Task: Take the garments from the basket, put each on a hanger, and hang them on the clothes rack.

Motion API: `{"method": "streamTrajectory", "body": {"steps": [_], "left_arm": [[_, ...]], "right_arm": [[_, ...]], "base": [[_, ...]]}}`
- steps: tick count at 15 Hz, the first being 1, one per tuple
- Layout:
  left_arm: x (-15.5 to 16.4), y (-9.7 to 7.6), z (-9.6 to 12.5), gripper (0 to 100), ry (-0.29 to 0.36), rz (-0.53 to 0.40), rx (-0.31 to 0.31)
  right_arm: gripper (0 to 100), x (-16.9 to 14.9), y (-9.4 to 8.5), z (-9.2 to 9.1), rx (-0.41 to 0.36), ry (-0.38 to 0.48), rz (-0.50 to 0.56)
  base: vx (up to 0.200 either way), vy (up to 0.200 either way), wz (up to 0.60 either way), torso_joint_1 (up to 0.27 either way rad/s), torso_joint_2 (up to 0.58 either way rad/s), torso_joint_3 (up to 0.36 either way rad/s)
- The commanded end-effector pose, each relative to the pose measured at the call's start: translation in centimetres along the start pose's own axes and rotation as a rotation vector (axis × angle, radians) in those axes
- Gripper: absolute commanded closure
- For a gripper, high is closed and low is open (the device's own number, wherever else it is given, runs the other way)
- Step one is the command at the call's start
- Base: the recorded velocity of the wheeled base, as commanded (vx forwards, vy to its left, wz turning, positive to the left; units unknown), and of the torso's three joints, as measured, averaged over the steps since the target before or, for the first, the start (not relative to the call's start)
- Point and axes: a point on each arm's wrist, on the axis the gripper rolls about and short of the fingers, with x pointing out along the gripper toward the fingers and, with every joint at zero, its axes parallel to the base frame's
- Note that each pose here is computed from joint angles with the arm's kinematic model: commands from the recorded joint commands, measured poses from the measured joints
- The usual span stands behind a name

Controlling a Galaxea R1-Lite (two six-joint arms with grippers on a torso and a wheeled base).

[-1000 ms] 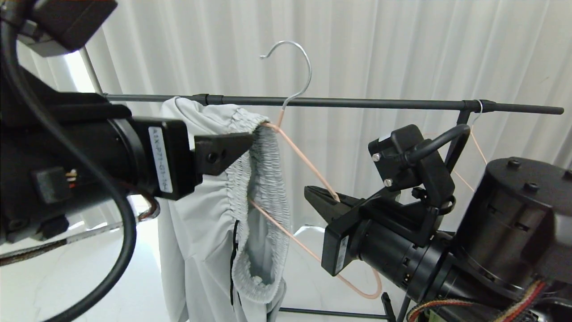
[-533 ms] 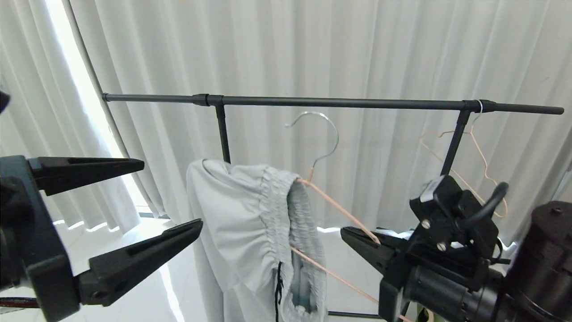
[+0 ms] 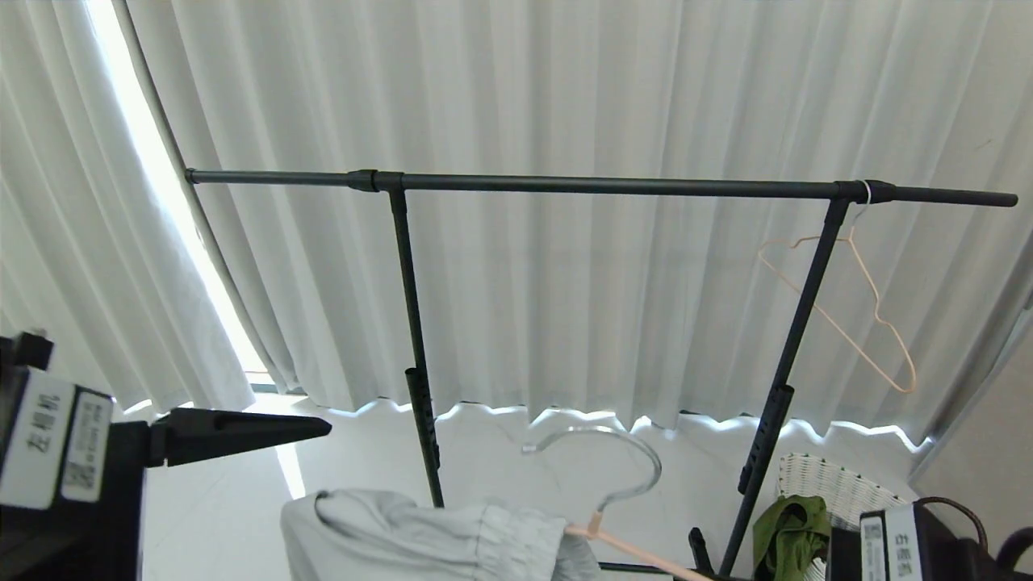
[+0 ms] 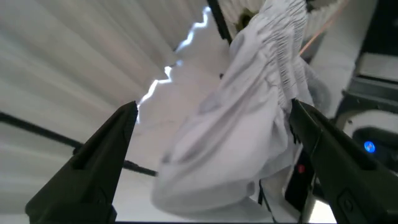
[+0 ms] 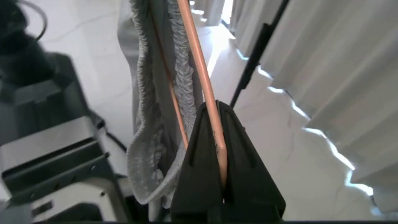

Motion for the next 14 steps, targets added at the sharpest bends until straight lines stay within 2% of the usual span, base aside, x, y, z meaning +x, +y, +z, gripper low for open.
{"method": "streamTrajectory", "body": {"steps": [1, 3, 5, 7, 9, 12, 14], "left_arm": [[1.5, -0.2, -0.9, 0, 0.053, -0.063, 0.017], [2.4, -0.6, -1.1, 0, 0.066, -0.125, 0.050], [3.2, -2.2, -1.4, 0, 0.078, -0.235, 0.090], [3.7, -3.1, -1.7, 0, 0.094, -0.292, 0.110], [4.0, -3.5, -1.7, 0, 0.100, -0.325, 0.121], [5.3, -3.6, -2.2, 0, 0.158, -0.345, 0.103], [5.7, -3.5, -2.2, 0, 0.172, -0.346, 0.098]], "right_arm": [[100, -0.5, 0.9, -0.6, -0.015, 0.014, 0.052], [100, -0.7, 1.7, -0.8, -0.025, 0.022, 0.094], [100, -0.6, 2.2, -1.0, -0.030, 0.032, 0.119], [100, -0.6, 2.4, -1.1, -0.035, 0.036, 0.130], [100, -0.6, 2.5, -1.0, -0.036, 0.034, 0.137], [100, -0.6, 2.7, -0.9, -0.040, 0.031, 0.146], [100, -0.6, 2.7, -0.8, -0.039, 0.026, 0.146]], "base": [[0.000, 0.000, 0.00, 0.000, 0.00, 0.000], [0.000, 0.000, 0.00, 0.000, 0.00, 0.000], [0.000, 0.000, 0.00, 0.000, 0.00, 0.000], [0.000, 0.000, 0.00, 0.000, 0.00, 0.000], [0.000, 0.000, 0.00, 0.000, 0.00, 0.000], [0.000, 0.000, 0.00, 0.000, 0.00, 0.000], [0.000, 0.000, 0.00, 0.000, 0.00, 0.000]]}}
